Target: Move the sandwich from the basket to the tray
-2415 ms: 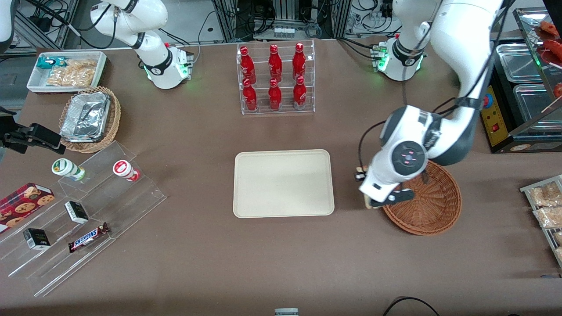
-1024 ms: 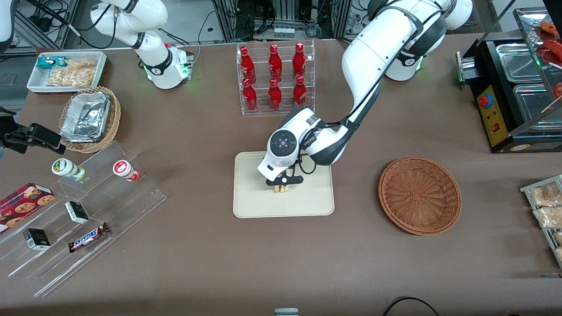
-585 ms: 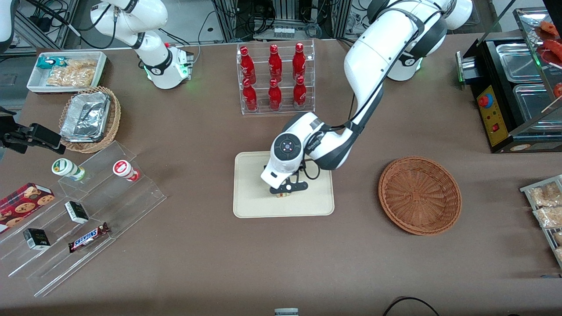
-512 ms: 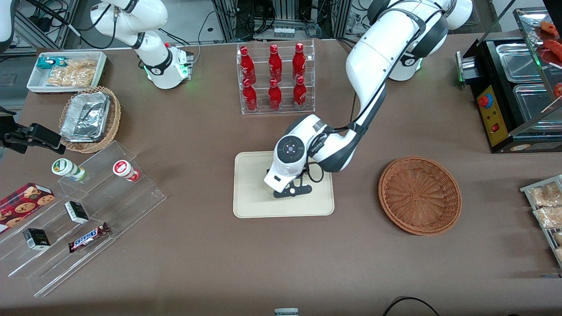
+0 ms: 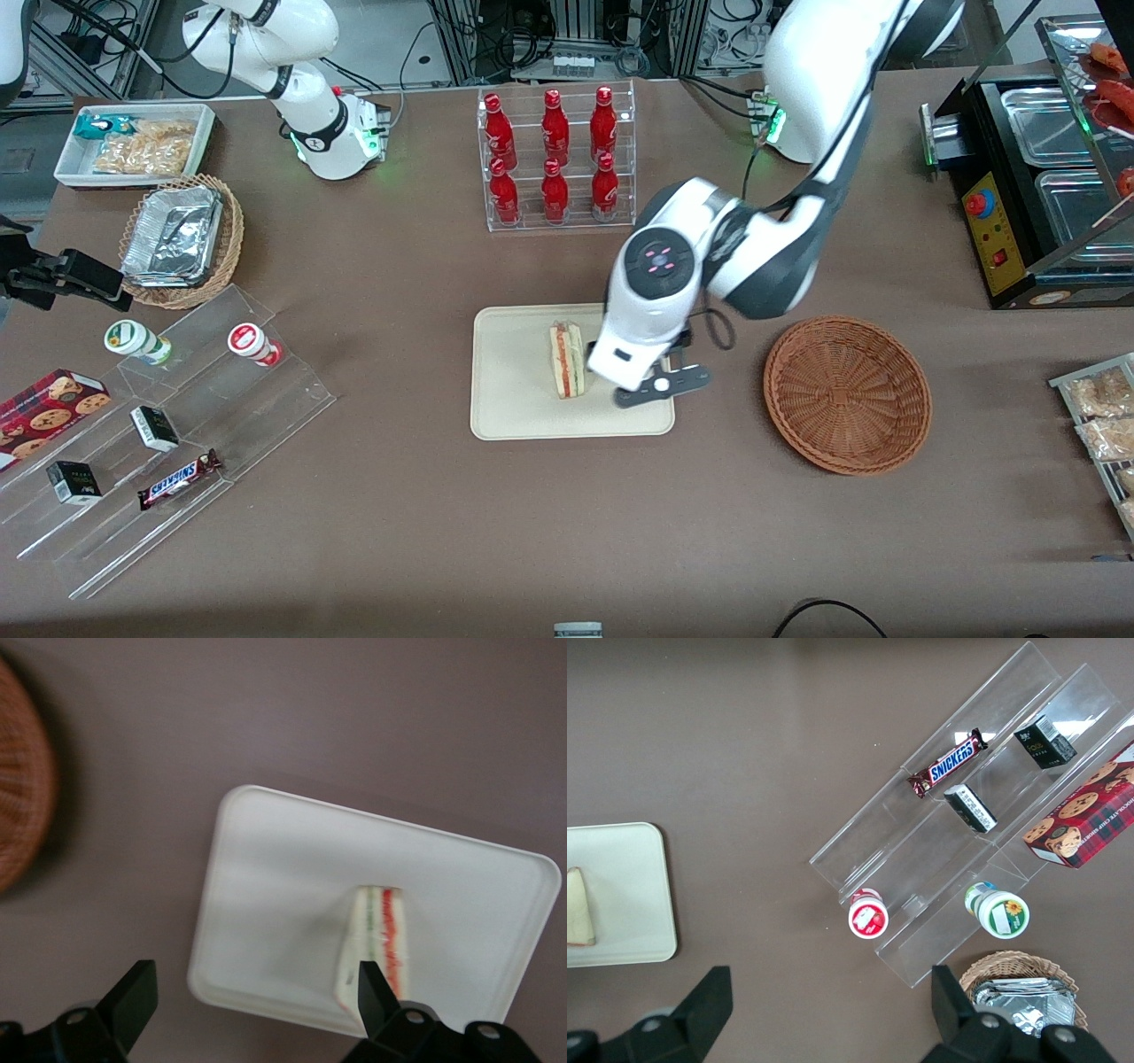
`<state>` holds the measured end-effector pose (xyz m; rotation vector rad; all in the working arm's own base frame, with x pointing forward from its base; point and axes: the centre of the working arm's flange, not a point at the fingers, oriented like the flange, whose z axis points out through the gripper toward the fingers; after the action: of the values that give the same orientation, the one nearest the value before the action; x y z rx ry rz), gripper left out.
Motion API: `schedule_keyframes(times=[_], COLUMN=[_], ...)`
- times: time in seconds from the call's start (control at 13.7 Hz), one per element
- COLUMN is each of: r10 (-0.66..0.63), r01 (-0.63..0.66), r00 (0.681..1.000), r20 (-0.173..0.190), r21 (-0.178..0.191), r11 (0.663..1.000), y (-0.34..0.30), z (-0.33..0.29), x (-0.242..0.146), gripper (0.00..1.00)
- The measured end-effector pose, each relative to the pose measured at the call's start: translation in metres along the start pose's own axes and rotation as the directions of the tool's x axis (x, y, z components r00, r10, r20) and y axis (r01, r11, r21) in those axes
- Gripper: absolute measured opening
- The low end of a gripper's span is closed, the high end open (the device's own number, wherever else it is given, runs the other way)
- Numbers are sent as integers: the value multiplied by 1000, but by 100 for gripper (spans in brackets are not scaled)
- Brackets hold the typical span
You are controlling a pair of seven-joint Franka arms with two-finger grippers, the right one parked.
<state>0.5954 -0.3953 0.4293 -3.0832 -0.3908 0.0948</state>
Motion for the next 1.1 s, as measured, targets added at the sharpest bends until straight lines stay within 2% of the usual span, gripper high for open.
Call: schedule_keyframes(times=[0.15, 0.29, 0.44, 0.59, 0.73, 0.88, 1.1], r10=[56, 101, 132, 124, 95, 87, 80], r01=[-58, -110, -148, -141, -113, -106, -98], r00=[997, 988, 975, 968, 969, 970, 975], r20=[49, 113, 179, 217, 228, 227, 206], r21=[53, 79, 76, 67, 65, 74, 79], r11=[997, 991, 986, 988, 991, 992, 992], y=[-61, -138, -213, -274, -312, -325, -335], z=[-41, -75, -98, -112, -124, -134, -151], x=[16, 39, 58, 68, 62, 40, 13], gripper=[100, 100, 100, 100, 100, 100, 100])
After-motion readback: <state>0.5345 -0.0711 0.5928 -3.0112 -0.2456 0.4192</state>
